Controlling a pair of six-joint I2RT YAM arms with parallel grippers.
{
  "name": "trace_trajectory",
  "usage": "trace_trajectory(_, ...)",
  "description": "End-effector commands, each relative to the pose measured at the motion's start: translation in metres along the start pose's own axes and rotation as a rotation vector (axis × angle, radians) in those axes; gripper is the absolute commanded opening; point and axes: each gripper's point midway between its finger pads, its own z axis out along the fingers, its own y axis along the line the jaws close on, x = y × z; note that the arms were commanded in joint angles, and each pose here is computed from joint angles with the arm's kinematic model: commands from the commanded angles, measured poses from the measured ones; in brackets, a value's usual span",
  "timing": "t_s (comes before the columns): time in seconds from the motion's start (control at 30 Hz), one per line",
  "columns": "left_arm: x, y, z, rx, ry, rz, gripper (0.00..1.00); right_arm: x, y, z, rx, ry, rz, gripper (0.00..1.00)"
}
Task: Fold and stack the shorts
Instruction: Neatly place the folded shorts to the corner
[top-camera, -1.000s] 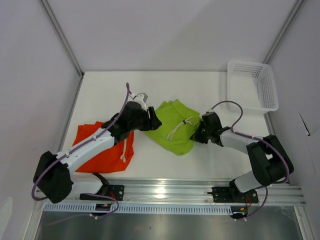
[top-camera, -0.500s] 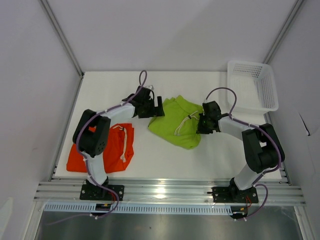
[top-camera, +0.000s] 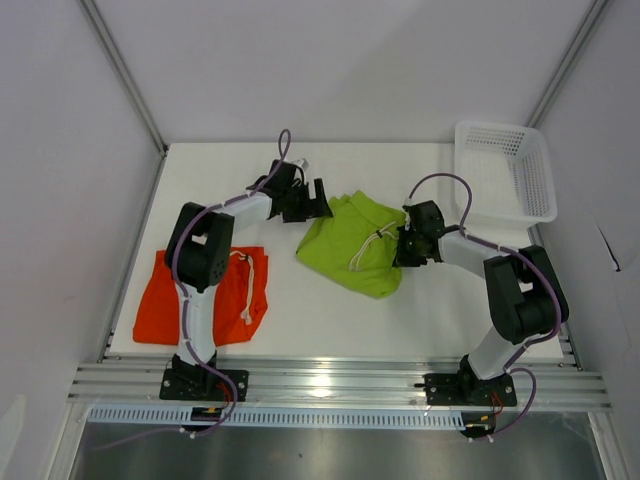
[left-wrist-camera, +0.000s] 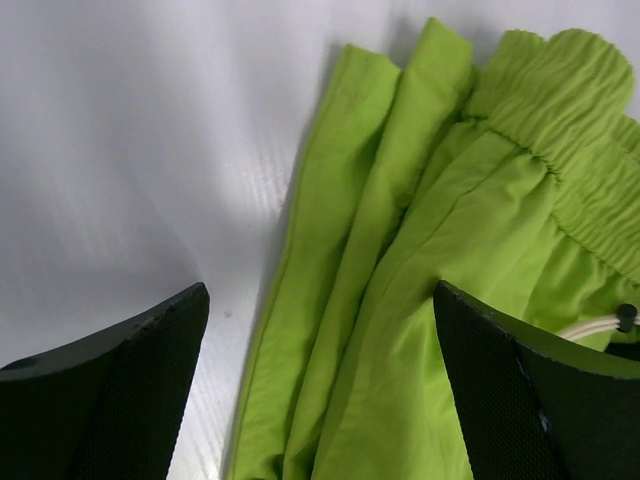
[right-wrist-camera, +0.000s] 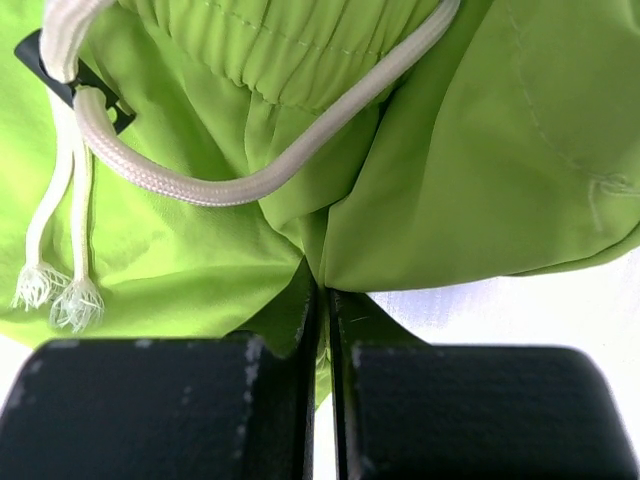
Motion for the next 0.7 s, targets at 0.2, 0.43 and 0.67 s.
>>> trace_trajectory(0.2,0.036,-0.024,0.007,0.149,0.089,0.018,0.92,0.01,-0.004,0.006,-0.002,0.056,-0.025,0.0)
trace_trajectory(0.43,0.056,-0.027,0.011,0.189,0.115,0.033,0.82,0.012,-0.004,0.006,-0.004,0.066,-0.029,0.0)
trace_trajectory(0.67,0.076,-0.017,0.02,0.102,0.168,0.046,0.74,0.008,-0.002,0.003,-0.005,0.066,-0.033,0.0)
